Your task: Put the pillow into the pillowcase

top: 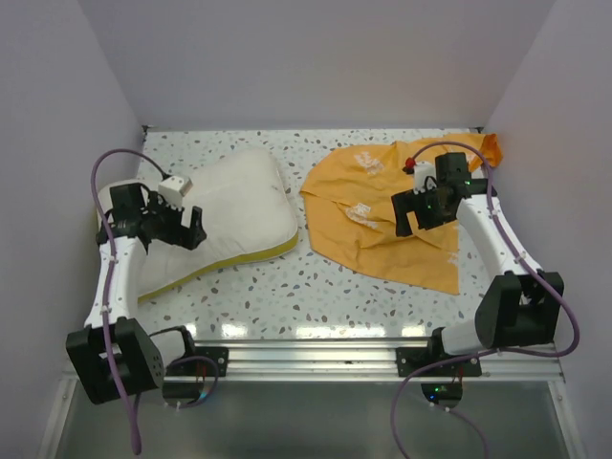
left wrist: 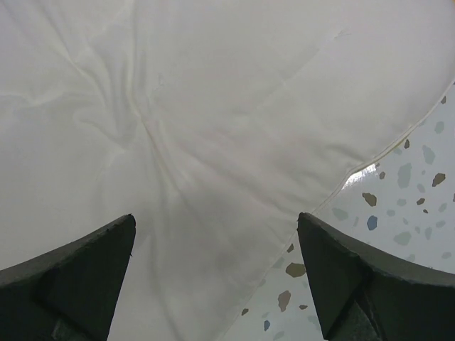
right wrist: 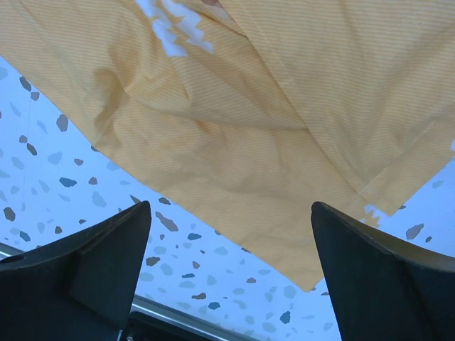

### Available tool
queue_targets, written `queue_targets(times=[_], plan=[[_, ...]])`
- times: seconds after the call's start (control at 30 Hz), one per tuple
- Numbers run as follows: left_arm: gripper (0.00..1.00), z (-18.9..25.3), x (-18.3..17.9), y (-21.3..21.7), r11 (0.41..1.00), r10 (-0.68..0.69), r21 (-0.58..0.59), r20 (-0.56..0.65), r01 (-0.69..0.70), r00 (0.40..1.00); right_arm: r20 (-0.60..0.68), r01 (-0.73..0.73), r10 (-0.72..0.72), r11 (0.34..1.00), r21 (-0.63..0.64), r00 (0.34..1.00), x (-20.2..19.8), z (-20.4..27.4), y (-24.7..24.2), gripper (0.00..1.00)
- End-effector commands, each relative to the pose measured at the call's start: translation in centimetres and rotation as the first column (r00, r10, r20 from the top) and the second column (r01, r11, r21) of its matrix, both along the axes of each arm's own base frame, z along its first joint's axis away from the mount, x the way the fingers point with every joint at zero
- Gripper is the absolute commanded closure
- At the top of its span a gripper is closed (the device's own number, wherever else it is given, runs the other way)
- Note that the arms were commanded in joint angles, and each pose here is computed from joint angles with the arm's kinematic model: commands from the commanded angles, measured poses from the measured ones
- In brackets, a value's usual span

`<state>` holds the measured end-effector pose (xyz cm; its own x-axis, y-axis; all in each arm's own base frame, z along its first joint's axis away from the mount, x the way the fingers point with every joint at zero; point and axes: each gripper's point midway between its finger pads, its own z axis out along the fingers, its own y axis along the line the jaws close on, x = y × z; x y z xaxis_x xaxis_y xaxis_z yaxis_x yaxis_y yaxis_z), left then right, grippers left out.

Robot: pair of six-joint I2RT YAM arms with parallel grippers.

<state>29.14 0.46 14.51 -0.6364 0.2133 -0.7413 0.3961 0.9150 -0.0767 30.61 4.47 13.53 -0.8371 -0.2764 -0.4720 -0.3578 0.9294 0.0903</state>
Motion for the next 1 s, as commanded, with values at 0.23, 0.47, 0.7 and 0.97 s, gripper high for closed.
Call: queue_targets(times=[0.23, 0.47, 0.7, 0.97], plan=[[0.0, 3.7, 7.1, 1.6, 0.962, -0.236, 0.145, 0.023, 0.231, 0.971, 0.023, -0.039, 0.039, 0.999, 0.008, 0.999, 1.1, 1.0, 0.3, 0.01], [0.0, -0.4, 12.4, -0.5, 0.851, -0.441, 0.263, -0.112, 0.455, 0.89, -0.003, -0.039, 0.039, 0.999, -0.023, 0.999, 1.5, 0.7, -0.2, 0.01], [0.0, -6.4, 13.9, -4.6, 0.747, -0.584, 0.28, -0.155, 0.603, 0.797, -0.021, -0.036, 0.035, 0.999, -0.022, 0.999, 2.3, 0.7, -0.2, 0.02], [0.2, -16.0, 10.1, -3.9, 0.677, -0.638, 0.205, -0.316, 0.707, 0.703, -0.03, -0.054, 0.054, 0.998, -0.016, 0.998, 3.2, 0.0, 0.7, 0.01]])
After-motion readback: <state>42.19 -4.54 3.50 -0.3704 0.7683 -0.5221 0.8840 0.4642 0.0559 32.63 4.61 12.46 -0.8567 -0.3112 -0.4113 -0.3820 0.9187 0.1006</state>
